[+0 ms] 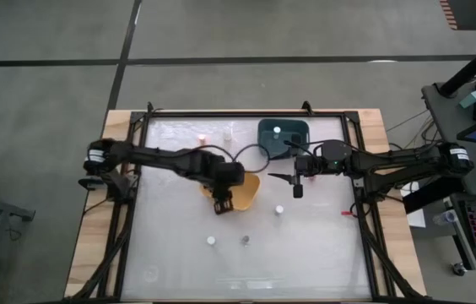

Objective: Pick and place medicine bottles into bin by pill shape (circle, oval)
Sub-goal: Put the white pill bottle into the blue bin

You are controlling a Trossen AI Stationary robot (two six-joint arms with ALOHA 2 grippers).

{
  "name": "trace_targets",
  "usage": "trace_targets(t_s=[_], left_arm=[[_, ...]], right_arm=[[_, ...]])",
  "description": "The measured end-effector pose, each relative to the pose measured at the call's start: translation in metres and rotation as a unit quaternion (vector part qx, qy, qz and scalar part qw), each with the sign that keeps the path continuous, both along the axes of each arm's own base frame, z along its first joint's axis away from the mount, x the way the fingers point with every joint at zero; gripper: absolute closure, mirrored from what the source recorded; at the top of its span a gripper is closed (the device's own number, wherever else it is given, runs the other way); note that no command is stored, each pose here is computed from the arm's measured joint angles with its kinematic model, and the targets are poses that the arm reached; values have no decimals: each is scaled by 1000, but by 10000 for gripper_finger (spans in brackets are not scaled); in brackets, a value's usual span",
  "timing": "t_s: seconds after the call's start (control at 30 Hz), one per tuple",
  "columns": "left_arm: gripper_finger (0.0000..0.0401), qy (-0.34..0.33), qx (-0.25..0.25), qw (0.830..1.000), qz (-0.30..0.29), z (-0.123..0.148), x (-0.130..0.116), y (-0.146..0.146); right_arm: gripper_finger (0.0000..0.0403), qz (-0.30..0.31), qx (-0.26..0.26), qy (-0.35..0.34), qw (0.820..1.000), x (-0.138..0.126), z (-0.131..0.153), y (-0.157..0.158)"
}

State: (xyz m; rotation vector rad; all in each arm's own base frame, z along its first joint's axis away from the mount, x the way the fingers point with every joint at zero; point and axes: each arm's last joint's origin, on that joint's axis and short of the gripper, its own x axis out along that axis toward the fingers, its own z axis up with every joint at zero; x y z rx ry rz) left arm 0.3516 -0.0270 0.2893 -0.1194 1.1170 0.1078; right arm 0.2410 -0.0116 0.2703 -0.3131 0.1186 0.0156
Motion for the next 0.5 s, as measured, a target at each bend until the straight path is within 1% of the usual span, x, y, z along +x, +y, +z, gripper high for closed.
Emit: trace_targets(t_s=[0.07, 0.13, 0.2, 0.27, 0.37, 0.5], left_arm=[[266, -60, 34, 997, -43, 3, 7, -9], [266, -121, 61, 987, -85, 3, 16, -15], [266, -164, 82, 976, -119, 2, 21, -19], [266, -177, 93, 970, -135, 0, 23, -21], [266, -168, 95, 971, -139, -6, 20, -20], [266, -165, 95, 972, -140, -5, 6, -19]], right_arm=[[204, -1, -3, -1, 1000, 0, 0, -1], [204, -4, -3, -2, 1000, 0, 0, -2], [204, -9, -1, -1, 1000, 0, 0, -3], [204, -11, 8, -1, 1000, 0, 0, -3], [204, -13, 18, 2, 1000, 0, 0, -3], [204, -14, 22, 14, 1000, -1, -3, -3]])
